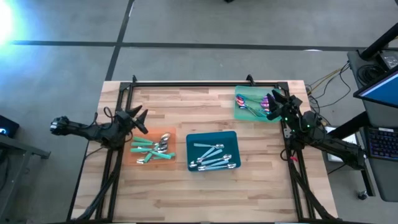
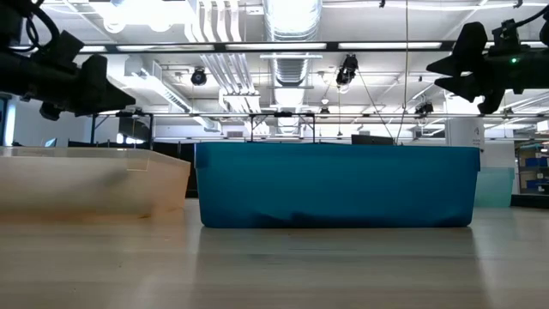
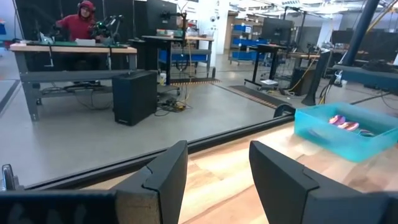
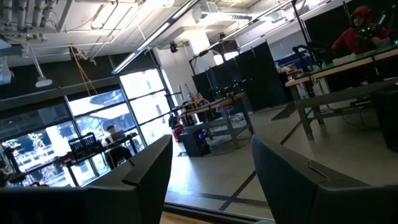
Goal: Sort silverware by color (type)
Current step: Return to Home Position
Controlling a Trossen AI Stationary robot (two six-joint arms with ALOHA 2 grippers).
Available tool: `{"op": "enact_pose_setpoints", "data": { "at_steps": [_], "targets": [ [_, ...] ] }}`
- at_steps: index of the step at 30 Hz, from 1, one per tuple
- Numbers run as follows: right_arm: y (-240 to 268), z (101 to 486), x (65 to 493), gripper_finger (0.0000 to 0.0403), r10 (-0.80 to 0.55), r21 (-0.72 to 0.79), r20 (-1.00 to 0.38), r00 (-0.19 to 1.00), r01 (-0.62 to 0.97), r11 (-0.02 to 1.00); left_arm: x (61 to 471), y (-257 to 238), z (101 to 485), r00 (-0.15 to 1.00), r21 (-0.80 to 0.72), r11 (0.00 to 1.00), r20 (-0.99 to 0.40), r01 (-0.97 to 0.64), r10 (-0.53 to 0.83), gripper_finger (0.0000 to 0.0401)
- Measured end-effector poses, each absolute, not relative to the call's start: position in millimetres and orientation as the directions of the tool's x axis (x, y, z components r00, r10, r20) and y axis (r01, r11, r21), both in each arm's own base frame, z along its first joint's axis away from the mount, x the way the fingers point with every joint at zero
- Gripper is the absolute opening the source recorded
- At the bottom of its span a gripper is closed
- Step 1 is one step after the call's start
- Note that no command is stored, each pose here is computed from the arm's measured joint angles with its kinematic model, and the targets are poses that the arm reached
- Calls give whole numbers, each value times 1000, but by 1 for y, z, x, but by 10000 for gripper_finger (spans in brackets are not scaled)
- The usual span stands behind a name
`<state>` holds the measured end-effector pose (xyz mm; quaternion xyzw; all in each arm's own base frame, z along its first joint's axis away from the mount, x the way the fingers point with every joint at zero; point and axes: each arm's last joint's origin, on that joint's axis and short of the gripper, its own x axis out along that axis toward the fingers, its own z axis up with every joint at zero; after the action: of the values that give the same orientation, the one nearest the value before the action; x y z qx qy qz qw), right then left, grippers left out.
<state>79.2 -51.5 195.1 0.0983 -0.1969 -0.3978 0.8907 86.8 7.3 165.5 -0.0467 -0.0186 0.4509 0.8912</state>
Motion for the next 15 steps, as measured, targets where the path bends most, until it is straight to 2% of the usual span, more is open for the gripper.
{"op": "enact_pose_setpoints", "data": {
  "at_steps": [15],
  "targets": [
    [-52, 195, 79, 210, -747, 332, 272, 606, 670, 664, 87, 7, 167, 593, -115, 589, -8, -800, 805, 158]
  ]
}}
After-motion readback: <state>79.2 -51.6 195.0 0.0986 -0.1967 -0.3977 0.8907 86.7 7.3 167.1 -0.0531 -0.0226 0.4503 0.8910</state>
